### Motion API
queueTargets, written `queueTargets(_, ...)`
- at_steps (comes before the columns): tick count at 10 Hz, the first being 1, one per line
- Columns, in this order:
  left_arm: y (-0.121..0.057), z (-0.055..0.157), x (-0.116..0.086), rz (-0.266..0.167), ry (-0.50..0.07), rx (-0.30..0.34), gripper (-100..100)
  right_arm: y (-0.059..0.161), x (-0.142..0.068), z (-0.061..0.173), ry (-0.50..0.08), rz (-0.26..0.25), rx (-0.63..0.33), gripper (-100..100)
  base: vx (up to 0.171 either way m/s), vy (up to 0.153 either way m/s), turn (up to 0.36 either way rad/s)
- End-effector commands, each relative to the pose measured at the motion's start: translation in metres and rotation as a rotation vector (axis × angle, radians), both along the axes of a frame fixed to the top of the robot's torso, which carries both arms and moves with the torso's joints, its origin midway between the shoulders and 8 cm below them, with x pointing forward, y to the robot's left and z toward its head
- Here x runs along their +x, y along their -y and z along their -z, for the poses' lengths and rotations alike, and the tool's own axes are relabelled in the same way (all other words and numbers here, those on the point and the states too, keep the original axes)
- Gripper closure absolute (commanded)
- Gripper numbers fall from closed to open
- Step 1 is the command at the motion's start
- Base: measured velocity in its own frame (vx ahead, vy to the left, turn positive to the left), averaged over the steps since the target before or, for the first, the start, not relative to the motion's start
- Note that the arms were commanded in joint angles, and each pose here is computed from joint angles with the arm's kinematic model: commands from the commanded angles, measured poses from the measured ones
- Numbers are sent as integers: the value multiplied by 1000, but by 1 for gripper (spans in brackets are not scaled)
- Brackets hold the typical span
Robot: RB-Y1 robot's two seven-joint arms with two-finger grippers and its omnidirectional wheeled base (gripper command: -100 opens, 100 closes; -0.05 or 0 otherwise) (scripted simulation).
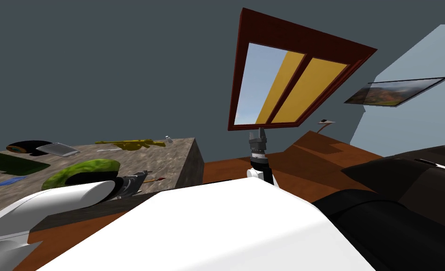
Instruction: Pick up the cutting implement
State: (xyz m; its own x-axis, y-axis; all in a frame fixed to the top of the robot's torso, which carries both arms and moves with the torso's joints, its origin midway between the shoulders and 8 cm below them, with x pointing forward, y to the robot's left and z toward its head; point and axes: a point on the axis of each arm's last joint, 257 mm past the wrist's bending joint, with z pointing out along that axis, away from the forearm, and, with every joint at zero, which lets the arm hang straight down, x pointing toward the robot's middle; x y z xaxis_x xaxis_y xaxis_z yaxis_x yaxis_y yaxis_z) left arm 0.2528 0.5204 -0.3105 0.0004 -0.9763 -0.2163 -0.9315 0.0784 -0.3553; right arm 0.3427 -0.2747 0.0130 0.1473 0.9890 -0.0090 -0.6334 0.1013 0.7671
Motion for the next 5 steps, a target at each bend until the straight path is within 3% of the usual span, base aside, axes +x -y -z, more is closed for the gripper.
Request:
queueTargets(1, 3, 4, -10, -11, -50, -30, -100, 0, 0, 0, 0, 0, 0, 0, 74, 4, 11)
queueTargets(5, 14, 13, -33, -33, -157, -97, -100, 0, 0, 0, 0, 0, 0, 0, 79, 8, 20)
